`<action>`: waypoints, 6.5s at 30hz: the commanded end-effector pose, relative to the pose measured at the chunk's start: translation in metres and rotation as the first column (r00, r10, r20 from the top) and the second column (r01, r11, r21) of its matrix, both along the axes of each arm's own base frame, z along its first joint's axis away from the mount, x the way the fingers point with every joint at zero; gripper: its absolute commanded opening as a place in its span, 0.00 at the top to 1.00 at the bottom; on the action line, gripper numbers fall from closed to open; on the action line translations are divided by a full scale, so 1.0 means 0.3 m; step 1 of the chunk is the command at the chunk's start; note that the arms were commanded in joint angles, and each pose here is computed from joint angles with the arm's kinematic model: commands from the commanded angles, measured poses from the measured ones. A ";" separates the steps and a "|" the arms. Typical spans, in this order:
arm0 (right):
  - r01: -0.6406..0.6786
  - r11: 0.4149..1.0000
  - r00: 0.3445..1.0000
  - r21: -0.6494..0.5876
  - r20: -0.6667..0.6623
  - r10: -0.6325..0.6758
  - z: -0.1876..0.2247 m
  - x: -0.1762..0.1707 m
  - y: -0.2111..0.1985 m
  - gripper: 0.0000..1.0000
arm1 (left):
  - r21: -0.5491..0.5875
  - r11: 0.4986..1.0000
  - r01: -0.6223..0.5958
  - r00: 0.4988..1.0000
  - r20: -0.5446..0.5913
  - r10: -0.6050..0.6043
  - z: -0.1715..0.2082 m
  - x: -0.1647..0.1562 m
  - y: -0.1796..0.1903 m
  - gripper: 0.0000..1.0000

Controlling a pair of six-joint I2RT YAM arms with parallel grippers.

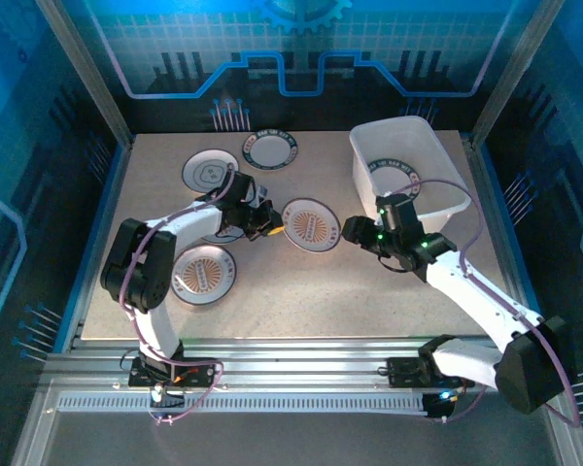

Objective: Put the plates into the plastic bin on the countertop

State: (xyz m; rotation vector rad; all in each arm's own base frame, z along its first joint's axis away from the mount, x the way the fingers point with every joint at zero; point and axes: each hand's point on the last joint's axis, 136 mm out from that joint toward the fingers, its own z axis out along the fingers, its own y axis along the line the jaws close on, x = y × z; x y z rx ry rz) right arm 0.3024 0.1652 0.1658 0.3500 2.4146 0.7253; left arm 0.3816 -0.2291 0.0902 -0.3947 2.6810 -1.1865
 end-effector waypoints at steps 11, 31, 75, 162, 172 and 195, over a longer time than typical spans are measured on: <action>-0.032 0.999 0.999 -0.003 -0.039 0.032 -0.045 -0.007 0.044 0.42 | -0.051 0.995 0.089 0.995 0.045 -0.087 0.029 -0.016 -0.019 1.00; -0.017 1.000 0.999 -0.021 -0.035 0.016 -0.075 -0.005 0.022 0.42 | -0.022 0.995 0.102 0.993 -0.062 -0.103 -0.131 -0.008 -0.027 0.92; 0.045 0.999 0.998 0.022 -0.049 -0.044 -0.127 -0.013 -0.068 0.44 | 0.047 0.993 0.110 0.984 -0.146 -0.102 -0.208 0.022 -0.074 0.76; 0.141 0.981 0.990 0.135 -0.017 -0.140 0.072 -0.016 -0.084 0.56 | -0.202 0.943 0.264 0.917 0.356 -0.181 0.478 -0.113 -0.182 1.00; 0.184 0.968 0.983 0.174 -0.004 -0.186 0.074 0.018 -0.085 0.66 | -0.218 0.934 0.283 0.916 0.351 -0.195 0.482 -0.131 -0.202 1.00; 0.198 0.950 0.963 0.240 0.135 -0.235 0.192 0.014 -0.116 1.00 | -0.200 0.928 0.314 0.912 0.335 -0.236 0.502 -0.136 -0.208 0.88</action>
